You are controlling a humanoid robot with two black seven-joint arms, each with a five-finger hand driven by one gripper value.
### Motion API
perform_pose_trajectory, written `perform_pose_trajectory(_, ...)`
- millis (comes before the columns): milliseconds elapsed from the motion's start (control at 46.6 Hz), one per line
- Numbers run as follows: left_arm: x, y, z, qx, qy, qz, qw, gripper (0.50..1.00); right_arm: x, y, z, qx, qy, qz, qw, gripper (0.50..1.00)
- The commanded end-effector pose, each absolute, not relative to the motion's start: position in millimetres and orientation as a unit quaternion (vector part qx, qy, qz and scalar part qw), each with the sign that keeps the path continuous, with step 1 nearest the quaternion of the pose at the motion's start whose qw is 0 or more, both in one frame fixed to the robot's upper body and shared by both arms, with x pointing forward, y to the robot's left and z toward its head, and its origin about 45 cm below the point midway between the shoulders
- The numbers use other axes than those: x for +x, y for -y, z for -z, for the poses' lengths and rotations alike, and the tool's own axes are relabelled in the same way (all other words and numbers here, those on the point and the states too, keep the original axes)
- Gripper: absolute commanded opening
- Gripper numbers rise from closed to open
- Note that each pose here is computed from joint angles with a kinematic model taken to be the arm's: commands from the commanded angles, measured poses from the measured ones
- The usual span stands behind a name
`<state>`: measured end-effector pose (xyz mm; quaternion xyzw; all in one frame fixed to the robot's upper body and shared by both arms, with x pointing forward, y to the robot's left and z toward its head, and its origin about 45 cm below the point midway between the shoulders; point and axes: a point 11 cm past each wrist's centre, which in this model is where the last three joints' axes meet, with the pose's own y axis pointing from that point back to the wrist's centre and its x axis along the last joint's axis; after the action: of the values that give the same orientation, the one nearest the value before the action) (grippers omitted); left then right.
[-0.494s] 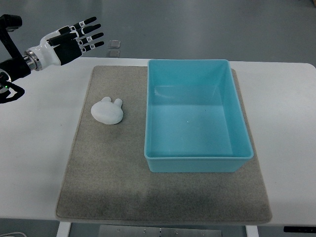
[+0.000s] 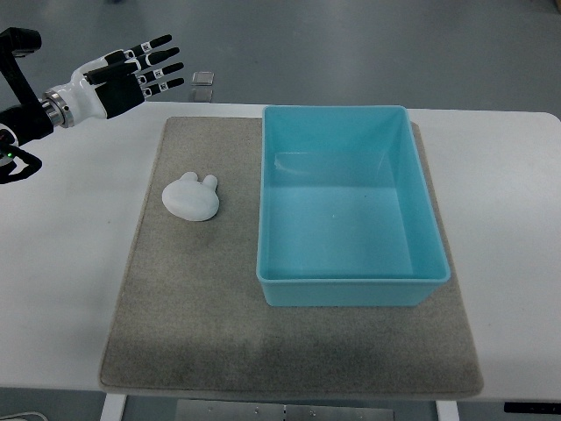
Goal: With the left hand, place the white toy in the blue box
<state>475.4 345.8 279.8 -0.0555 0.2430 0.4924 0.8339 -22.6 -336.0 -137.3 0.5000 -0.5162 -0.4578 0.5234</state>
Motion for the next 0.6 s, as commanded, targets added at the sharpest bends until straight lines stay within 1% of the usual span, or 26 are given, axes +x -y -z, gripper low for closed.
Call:
perform_pose_trajectory(0, 475, -349, -280, -0.055, -0.241, -0.496, 0.832, 0.999, -23, 336, 137, 0.500, 0.516, 0.458, 0.524, 0.936)
perform_pose_trajectory(150, 473, -352, -274, -0.046, -0.243, -0.499, 0.831, 0.999, -23, 336, 137, 0.500, 0.516, 0.458, 0.524, 0.936)
perform_pose_trajectory(258, 471, -352, -270, -0.011, -0.222, -0.498, 0.838, 0.999, -23, 336, 137, 0.500, 0.516, 0.458, 0.524, 0.936)
perform_pose_trajectory(343, 471, -349, -270, 0.035, -0.189, -0.490, 0.850, 0.999, -23, 336, 137, 0.500, 0.516, 0.458, 0.524, 0.936)
perform_pose_trajectory(408, 472, -352, -276, 0.065, -0.152, -0.488, 0.857, 0.999, -22, 336, 137, 0.500, 0.516, 0.458, 0.523, 0.936)
perform_pose_trajectory(579, 472, -354, -298, 0.109, -0.047, -0.470, 0.875, 0.996, -22, 336, 137, 0.500, 0.517, 0.457, 0.524, 0.936)
